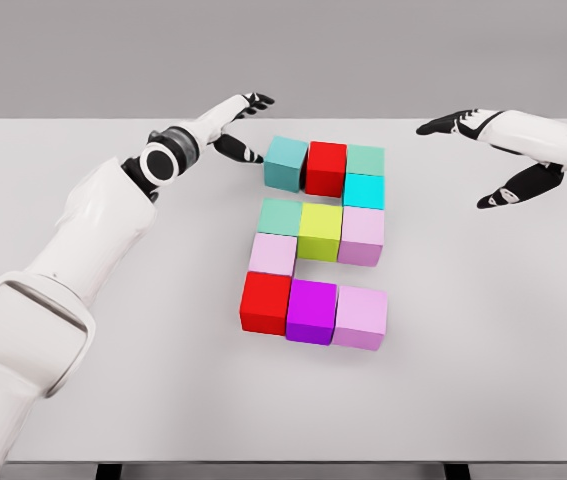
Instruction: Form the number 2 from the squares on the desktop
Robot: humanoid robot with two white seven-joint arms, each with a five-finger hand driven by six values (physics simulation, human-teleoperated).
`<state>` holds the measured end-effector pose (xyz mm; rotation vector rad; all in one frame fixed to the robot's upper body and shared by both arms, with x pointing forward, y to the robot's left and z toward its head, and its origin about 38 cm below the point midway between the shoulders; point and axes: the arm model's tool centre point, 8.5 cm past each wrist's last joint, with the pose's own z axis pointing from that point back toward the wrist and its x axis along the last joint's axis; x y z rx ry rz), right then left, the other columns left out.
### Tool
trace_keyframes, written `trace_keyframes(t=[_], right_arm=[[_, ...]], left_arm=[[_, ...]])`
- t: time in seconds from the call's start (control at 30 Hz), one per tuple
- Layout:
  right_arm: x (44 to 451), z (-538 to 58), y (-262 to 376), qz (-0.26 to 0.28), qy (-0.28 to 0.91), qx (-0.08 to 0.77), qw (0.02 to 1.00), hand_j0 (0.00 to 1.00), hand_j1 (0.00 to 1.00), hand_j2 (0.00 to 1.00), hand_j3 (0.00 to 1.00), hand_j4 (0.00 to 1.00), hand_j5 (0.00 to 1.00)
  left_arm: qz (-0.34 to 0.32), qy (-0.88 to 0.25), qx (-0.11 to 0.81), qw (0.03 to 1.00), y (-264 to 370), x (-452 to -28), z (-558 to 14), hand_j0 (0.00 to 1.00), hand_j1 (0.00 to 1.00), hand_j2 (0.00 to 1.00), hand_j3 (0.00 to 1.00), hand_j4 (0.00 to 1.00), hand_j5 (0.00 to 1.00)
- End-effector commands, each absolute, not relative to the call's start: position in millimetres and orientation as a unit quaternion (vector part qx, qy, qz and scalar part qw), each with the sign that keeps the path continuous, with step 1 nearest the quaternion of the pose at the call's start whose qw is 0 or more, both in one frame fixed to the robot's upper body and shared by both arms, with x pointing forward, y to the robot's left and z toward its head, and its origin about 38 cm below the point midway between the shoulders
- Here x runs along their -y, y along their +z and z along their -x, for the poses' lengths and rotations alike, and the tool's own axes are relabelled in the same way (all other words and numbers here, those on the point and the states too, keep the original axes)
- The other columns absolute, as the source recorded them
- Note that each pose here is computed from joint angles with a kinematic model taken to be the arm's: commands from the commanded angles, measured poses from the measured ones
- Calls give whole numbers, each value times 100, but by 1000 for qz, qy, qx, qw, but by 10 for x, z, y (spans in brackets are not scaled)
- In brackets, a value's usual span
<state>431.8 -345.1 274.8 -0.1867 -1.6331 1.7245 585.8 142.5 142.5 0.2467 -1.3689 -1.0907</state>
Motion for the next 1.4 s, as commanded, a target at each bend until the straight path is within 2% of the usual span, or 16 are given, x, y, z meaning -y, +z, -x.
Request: trace_keyframes(t=[0.0, 0.37, 0.63, 1.07, 1.37], right_arm=[[3462, -4317, 2762, 73, 670, 638, 372, 100, 100, 100, 100, 100, 100], [3468, -4324, 2794, 76, 670, 639, 370, 100, 100, 100, 100, 100, 100], [3467, -4313, 2750, 72, 672, 635, 373, 100, 100, 100, 100, 100, 100], [3488, -4307, 2752, 74, 673, 633, 375, 100, 100, 100, 100, 100, 100], [3502, -4303, 2754, 75, 673, 633, 376, 100, 100, 100, 100, 100, 100]], left_arm=[[-108, -475, 600, 635, 1431, -1436, -5862, 90, 90, 90, 90, 90, 90], [-110, -478, 595, 637, 1405, -1543, -5857, 90, 90, 90, 90, 90, 90], [-77, -510, 581, 629, 1327, -1488, -5789, 90, 90, 90, 90, 90, 90], [-86, -504, 577, 637, 1325, -1596, -5807, 90, 90, 90, 90, 90, 90], [-79, -498, 584, 636, 1349, -1516, -5809, 89, 89, 89, 89, 89, 89]])
